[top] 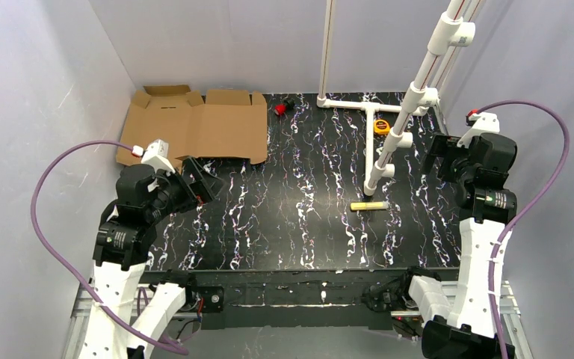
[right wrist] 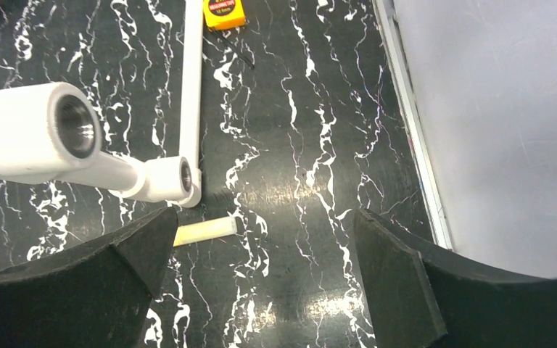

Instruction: Fold the paper box

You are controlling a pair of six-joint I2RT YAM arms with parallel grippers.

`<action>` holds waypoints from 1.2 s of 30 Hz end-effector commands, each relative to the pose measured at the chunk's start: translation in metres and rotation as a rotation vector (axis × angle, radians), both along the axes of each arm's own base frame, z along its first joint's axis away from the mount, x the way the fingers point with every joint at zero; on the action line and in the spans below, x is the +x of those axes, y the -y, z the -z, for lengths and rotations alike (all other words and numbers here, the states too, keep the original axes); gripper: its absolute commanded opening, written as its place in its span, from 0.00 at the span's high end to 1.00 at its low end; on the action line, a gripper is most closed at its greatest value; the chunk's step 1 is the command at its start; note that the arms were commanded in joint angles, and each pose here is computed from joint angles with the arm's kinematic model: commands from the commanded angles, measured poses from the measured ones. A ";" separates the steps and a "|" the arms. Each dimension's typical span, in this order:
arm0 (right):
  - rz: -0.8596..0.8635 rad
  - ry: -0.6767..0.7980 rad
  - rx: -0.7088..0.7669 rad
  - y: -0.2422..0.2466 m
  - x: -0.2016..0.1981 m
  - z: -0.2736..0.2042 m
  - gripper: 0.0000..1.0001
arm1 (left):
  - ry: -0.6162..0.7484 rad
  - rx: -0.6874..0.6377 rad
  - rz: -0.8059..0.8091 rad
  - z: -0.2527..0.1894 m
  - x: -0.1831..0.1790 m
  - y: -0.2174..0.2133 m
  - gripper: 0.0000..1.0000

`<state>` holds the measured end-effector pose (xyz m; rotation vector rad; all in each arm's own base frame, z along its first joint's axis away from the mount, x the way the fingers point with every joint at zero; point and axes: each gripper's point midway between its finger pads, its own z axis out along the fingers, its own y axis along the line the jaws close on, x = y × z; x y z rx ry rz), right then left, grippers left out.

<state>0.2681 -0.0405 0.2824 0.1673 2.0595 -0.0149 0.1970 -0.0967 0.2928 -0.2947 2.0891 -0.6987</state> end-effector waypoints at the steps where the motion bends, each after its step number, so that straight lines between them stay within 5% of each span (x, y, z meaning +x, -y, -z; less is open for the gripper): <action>1: -0.019 0.049 0.028 -0.007 0.000 -0.024 0.00 | -0.021 -0.043 0.107 -0.001 -0.008 0.018 0.00; 10: -0.166 -0.014 -0.055 -0.016 -0.001 -0.018 0.00 | 0.006 0.042 0.277 0.014 -0.017 0.032 0.01; 15: -0.467 -0.054 -0.193 -0.038 -0.030 -0.010 0.00 | 0.005 0.131 0.306 0.019 -0.021 0.028 0.01; 21: -1.139 0.044 -0.080 -0.128 -0.109 0.010 0.00 | -0.015 0.123 0.434 0.017 -0.029 0.047 0.01; 24: -1.219 0.139 -0.034 -0.146 -0.120 0.002 0.00 | -0.015 0.081 0.492 0.015 -0.036 0.056 0.01; 29: -1.321 0.179 0.026 -0.158 -0.115 0.009 0.00 | -0.016 0.086 0.448 0.027 -0.033 0.052 0.01; 36: -1.508 0.117 -0.060 -0.189 -0.099 0.032 0.00 | -0.112 0.279 0.247 0.066 0.003 0.017 0.01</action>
